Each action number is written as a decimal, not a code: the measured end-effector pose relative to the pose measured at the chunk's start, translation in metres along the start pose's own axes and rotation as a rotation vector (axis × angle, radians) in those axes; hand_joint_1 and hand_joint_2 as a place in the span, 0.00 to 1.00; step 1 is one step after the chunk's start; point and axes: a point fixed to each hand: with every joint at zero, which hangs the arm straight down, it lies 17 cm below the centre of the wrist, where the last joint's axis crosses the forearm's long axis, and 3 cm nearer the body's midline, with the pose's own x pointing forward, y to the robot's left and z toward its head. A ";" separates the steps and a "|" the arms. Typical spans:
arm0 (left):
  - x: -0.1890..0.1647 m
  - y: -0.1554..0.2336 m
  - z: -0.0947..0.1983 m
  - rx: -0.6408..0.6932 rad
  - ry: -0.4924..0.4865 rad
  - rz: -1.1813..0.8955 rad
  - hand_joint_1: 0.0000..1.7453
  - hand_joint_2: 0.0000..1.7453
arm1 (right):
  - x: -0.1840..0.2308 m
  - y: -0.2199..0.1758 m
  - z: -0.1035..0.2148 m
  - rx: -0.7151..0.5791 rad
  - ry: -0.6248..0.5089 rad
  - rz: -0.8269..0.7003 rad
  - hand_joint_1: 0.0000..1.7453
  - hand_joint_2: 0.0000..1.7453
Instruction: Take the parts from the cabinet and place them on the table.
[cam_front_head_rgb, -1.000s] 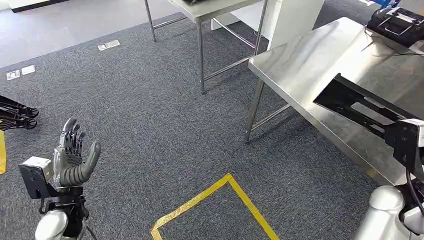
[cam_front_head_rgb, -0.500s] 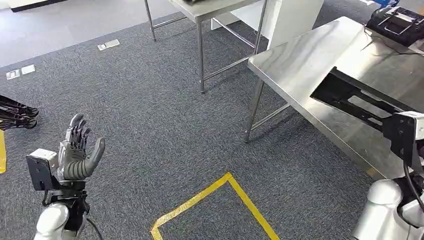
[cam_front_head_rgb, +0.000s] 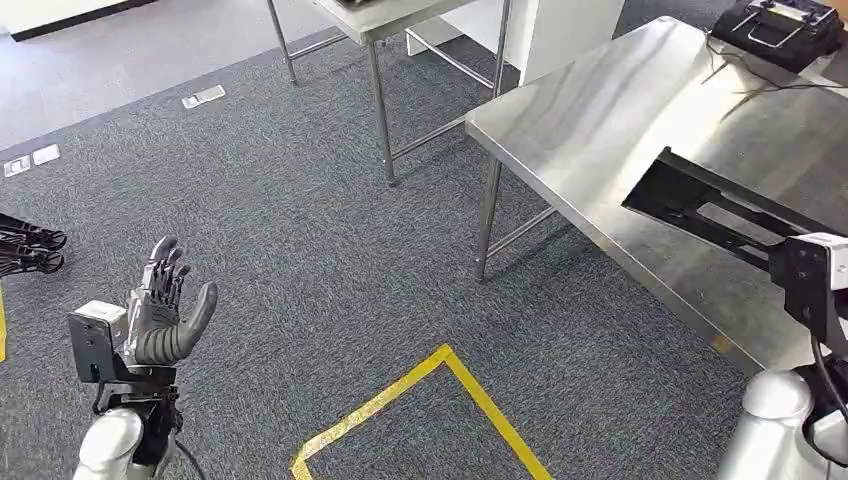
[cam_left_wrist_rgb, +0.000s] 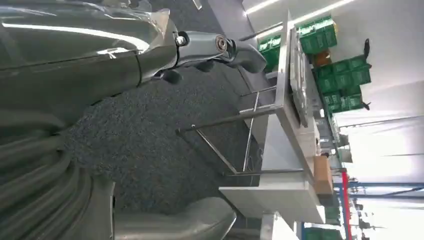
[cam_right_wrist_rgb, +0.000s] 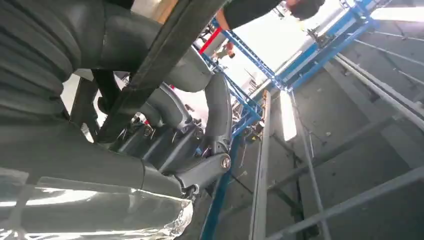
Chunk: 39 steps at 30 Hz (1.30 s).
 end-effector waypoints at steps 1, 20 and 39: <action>0.000 -0.001 0.000 -0.002 -0.002 0.000 0.00 1.00 | 0.002 -0.003 -0.001 -0.007 -0.006 0.001 1.00 1.00; 0.001 -0.004 -0.005 -0.011 -0.005 -0.003 0.00 1.00 | 0.000 -0.005 0.001 -0.007 -0.012 0.008 1.00 1.00; -0.006 -0.006 -0.004 -0.010 0.011 -0.005 0.00 1.00 | -0.001 -0.003 0.000 -0.006 -0.008 0.011 1.00 1.00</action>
